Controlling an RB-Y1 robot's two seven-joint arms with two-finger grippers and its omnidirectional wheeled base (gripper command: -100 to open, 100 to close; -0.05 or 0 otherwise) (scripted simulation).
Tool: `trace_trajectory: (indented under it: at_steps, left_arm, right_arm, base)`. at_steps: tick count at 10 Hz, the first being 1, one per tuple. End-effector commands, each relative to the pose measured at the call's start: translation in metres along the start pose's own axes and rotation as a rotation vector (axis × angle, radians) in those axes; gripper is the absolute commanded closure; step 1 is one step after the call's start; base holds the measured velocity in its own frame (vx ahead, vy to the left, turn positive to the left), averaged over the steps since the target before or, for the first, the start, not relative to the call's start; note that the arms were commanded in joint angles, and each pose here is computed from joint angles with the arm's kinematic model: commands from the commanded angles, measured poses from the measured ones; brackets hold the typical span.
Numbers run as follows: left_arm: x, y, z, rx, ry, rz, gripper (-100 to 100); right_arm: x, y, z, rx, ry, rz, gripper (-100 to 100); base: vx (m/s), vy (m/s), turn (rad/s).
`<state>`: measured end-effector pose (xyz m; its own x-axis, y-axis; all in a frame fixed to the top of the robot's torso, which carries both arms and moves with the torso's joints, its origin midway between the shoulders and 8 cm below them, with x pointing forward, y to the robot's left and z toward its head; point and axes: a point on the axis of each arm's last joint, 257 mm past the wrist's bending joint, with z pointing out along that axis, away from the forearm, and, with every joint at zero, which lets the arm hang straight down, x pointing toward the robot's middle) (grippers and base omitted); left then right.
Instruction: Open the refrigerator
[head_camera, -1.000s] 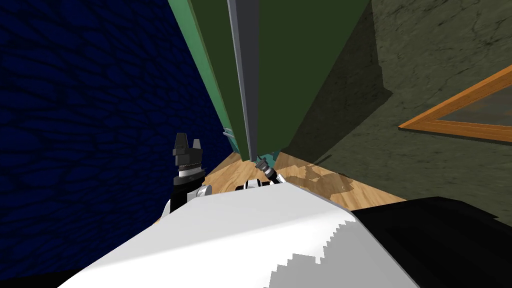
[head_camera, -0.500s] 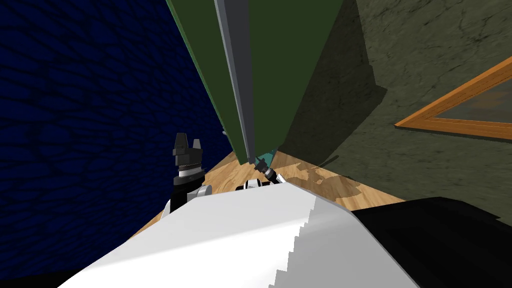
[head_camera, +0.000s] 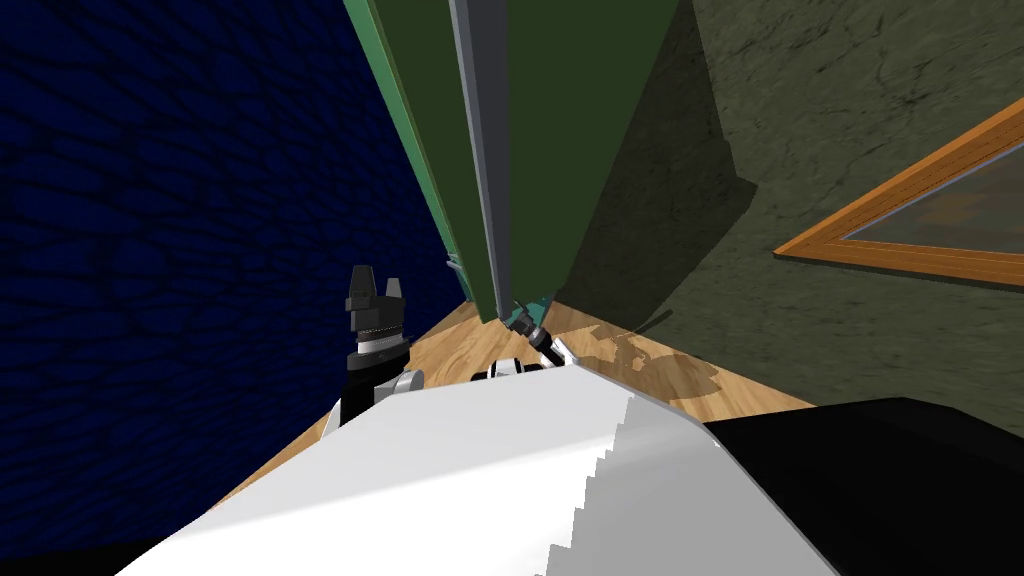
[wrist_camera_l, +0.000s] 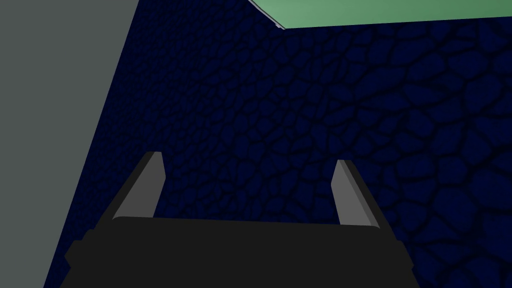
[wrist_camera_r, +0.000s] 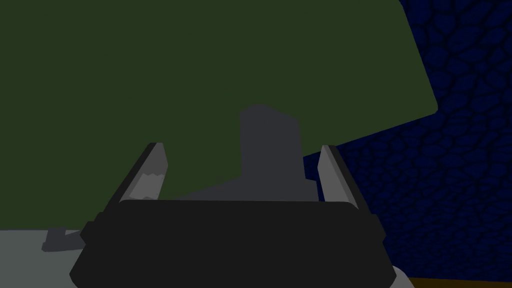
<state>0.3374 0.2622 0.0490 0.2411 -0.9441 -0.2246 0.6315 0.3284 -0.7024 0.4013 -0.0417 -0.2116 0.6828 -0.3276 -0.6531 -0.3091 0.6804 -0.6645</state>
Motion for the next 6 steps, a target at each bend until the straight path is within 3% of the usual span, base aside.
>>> trace_trajectory:
  at_steps: [1,5,6]
  left_arm:
    - [0.0,0.0,0.0,0.0,0.0,0.0,0]
    - [0.0,0.0,0.0,0.0,0.0,0.0,0]
    - [0.0,0.0,0.0,0.0,0.0,0.0,0]
  right_arm:
    - [-0.006,-0.02,0.022,0.018,-0.019,0.002,-100]
    - [-0.007,-0.026,0.028,0.02,-0.019,0.003,-100]
    - [-0.007,-0.032,0.034,0.023,-0.019,0.003,-100]
  base:
    - [-0.062,-0.002,0.005]
    - [-0.025,-0.004,0.002]
    - [-0.031,0.001,0.011]
